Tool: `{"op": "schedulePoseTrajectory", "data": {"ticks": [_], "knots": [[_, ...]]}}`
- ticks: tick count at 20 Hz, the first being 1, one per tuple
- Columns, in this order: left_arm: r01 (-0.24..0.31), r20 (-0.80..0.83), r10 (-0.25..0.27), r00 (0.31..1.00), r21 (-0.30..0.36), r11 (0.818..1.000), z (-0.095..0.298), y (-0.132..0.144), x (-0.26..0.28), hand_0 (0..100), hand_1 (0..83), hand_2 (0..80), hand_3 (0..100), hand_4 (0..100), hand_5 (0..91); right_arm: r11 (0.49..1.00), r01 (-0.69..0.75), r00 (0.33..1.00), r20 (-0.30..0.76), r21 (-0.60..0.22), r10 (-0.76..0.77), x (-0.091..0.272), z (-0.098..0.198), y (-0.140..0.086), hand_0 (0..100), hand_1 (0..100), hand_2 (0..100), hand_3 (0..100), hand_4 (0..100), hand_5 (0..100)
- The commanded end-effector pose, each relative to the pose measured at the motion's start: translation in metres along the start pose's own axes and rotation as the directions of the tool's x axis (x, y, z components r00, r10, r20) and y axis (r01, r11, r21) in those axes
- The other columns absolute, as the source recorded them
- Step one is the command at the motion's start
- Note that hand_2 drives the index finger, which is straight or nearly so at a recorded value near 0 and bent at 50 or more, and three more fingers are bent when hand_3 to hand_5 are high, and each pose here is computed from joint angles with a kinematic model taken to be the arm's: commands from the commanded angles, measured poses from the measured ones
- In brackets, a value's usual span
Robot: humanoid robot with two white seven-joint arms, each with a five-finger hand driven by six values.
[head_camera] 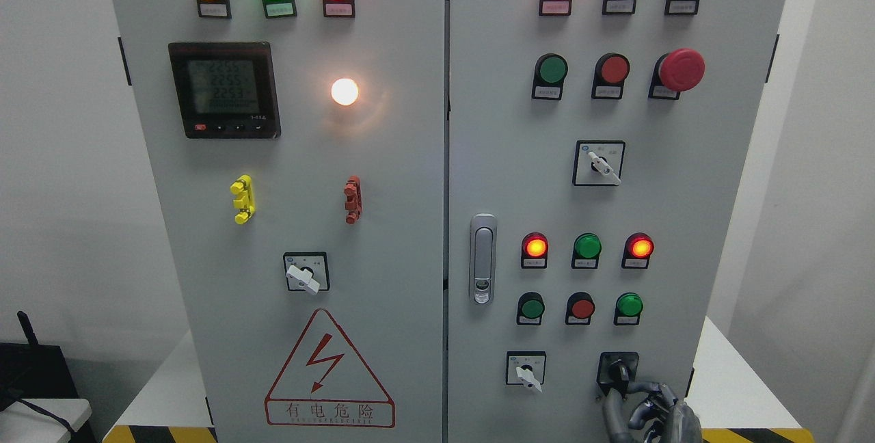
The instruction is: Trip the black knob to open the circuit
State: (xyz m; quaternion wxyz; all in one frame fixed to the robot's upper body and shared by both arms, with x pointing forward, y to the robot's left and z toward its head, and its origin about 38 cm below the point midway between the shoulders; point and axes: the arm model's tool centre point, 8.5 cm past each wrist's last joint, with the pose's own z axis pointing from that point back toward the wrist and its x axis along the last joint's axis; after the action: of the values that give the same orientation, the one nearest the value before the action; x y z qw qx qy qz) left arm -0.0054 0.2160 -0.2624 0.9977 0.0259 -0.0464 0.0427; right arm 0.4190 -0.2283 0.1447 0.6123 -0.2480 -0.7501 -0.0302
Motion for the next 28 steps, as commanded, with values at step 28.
{"op": "schedulePoseTrajectory", "data": {"ticks": [28], "knots": [[0.032,0.009,-0.032,0.999,-0.005,0.999,-0.0005,-0.0008,0.0051,12,38.9,0.0,0,0,0.0,0.997,0.077,0.997,-0.008,0.028,-0.077,0.0084,-0.0019,0.0122,57,76,62,95,91,94]]}}
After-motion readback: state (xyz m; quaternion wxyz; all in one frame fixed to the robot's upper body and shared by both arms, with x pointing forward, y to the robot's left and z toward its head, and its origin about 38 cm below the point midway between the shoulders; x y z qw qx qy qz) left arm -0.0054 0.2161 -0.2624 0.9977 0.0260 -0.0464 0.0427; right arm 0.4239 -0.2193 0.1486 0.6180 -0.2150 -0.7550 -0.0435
